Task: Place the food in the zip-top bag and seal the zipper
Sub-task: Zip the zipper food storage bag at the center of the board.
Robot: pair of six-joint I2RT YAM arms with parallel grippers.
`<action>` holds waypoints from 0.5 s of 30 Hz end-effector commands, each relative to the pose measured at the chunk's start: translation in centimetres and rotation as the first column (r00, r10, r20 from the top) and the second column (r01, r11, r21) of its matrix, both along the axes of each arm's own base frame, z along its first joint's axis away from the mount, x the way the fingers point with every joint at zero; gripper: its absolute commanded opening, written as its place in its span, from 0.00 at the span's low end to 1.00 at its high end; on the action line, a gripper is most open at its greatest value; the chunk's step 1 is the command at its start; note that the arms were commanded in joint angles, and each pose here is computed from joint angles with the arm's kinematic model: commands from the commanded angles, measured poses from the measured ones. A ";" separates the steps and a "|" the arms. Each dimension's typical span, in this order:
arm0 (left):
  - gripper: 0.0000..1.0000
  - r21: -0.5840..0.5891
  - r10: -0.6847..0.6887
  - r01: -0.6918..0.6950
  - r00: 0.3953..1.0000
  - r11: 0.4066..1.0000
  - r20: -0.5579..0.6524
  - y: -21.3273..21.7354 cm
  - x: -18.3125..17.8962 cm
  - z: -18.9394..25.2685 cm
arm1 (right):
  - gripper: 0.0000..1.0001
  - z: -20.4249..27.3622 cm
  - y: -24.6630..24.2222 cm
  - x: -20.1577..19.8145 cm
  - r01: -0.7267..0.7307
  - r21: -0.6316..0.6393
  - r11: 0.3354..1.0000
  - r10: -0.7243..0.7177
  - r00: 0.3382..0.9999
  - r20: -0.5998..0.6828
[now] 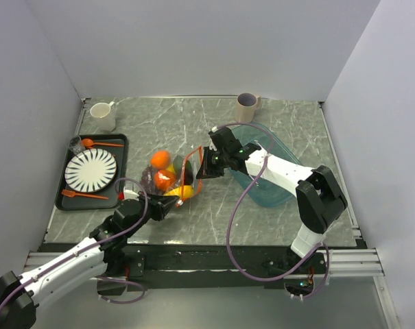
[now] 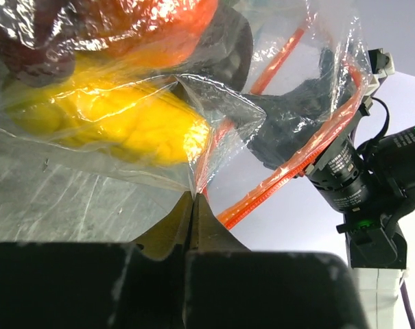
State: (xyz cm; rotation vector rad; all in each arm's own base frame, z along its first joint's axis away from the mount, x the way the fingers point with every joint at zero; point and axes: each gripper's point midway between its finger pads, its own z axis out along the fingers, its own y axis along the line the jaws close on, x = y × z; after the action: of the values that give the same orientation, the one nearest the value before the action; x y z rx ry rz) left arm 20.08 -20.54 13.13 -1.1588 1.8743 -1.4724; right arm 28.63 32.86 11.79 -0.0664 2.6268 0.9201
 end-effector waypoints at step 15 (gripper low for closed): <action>0.01 -0.037 -0.042 0.047 0.993 0.998 0.111 -0.2 -0.7 2.7 | 0.19 4.0 -2.2 1.7 0.092 -0.001 0.996 -0.092 0.992 0.088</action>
State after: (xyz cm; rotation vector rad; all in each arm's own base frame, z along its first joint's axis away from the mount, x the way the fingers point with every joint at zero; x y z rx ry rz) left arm 19.62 -20.44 14.66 -1.0972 1.8318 -1.5331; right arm 28.92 31.90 11.87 -0.0342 2.6331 0.8650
